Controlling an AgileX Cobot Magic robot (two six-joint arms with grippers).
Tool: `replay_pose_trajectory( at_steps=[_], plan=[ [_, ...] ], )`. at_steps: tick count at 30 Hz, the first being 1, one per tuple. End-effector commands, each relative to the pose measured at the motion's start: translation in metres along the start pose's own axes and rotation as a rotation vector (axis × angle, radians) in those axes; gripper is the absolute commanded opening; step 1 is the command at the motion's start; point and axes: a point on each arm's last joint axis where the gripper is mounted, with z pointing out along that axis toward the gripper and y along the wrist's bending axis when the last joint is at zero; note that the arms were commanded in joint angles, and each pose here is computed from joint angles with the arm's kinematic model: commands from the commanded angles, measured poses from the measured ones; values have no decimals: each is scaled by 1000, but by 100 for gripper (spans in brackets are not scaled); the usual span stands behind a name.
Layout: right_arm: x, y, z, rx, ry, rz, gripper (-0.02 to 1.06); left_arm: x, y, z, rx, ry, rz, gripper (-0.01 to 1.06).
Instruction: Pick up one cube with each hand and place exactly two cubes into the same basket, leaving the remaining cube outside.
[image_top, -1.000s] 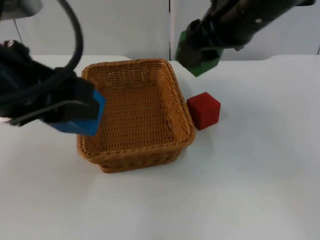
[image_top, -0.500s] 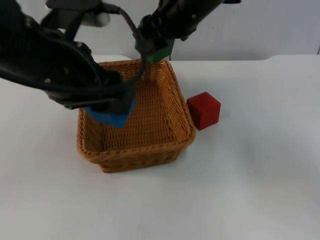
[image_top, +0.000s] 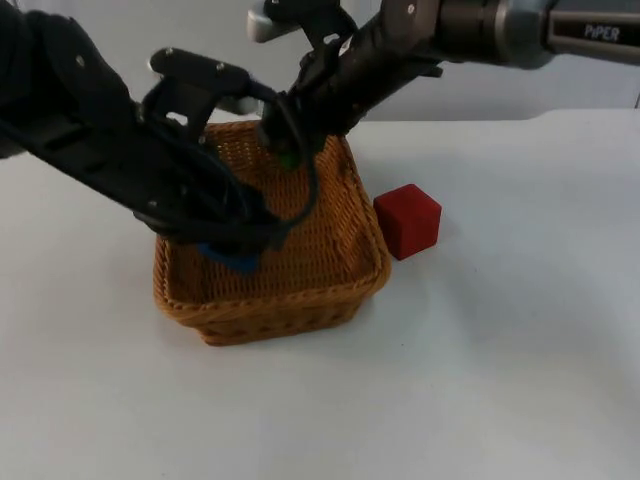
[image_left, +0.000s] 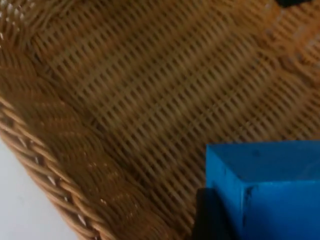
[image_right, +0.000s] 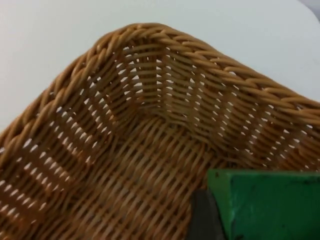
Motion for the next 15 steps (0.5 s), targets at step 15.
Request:
replay_pose_trajectory(
  at_steps=[15],
  plan=[
    [5, 4, 10, -15, -21, 32, 0, 8, 1, 20, -24, 19, -1, 0]
  ],
)
